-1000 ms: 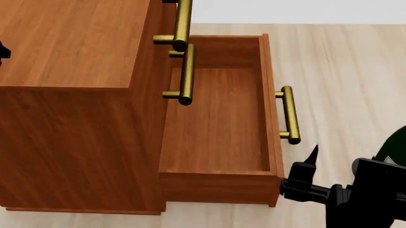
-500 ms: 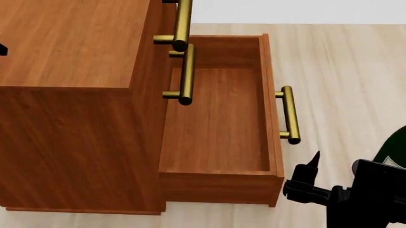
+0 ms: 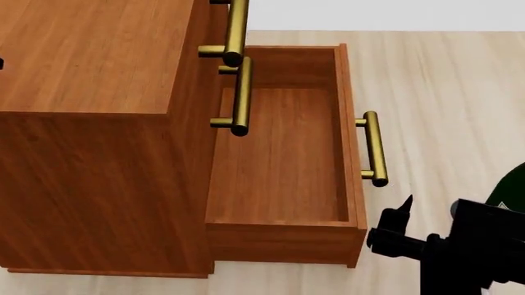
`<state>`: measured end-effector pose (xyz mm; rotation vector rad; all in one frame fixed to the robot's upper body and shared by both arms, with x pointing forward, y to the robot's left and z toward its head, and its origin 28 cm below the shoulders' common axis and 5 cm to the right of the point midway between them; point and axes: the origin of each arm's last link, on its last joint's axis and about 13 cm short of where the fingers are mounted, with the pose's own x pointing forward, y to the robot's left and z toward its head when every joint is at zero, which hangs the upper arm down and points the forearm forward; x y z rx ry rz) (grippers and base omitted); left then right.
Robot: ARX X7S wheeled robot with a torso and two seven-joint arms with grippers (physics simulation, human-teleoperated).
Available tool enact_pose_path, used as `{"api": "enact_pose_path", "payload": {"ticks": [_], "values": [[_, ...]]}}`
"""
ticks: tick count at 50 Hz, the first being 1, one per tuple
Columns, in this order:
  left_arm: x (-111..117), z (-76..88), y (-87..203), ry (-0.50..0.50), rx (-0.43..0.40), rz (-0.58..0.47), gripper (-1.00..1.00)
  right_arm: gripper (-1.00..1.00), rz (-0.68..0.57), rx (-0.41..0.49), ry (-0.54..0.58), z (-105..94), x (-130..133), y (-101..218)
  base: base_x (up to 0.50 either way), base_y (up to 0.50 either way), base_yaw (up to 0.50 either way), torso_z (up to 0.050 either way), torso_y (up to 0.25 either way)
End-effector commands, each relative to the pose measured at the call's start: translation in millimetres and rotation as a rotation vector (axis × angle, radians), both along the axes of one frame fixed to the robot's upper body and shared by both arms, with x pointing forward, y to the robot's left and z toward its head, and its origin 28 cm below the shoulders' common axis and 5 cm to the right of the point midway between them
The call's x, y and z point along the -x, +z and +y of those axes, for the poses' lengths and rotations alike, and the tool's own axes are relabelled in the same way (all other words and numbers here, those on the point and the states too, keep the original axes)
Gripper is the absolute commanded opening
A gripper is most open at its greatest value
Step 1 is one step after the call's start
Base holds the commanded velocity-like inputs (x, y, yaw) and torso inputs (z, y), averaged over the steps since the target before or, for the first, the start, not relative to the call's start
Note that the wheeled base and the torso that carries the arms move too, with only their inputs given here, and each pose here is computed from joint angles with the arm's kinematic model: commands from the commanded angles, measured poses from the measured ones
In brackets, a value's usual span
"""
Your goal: Close the bottom drawer of the cabinet and open the top drawer.
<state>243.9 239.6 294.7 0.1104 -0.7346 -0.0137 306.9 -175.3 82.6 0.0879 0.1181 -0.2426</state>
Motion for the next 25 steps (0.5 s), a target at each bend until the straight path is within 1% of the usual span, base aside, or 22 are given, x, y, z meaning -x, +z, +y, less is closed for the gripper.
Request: {"api": "enact_pose_path", "payload": {"ticks": [1, 25], "values": [[1.0, 2.3, 0.9, 0.008, 0.0, -0.002, 1.0, 1.0, 0.025, 0.001, -0.008, -1.6, -9.7, -5.7, 0.0, 0.0, 0.0, 0.0, 0.0], [2.6, 3.8, 4.3, 0.021, -0.005, -0.007, 1.0, 1.0, 0.051, -0.008, 0.011, 2.1, -30.2, -12.8, 0.0, 0.0, 0.0, 0.0, 0.0]]}}
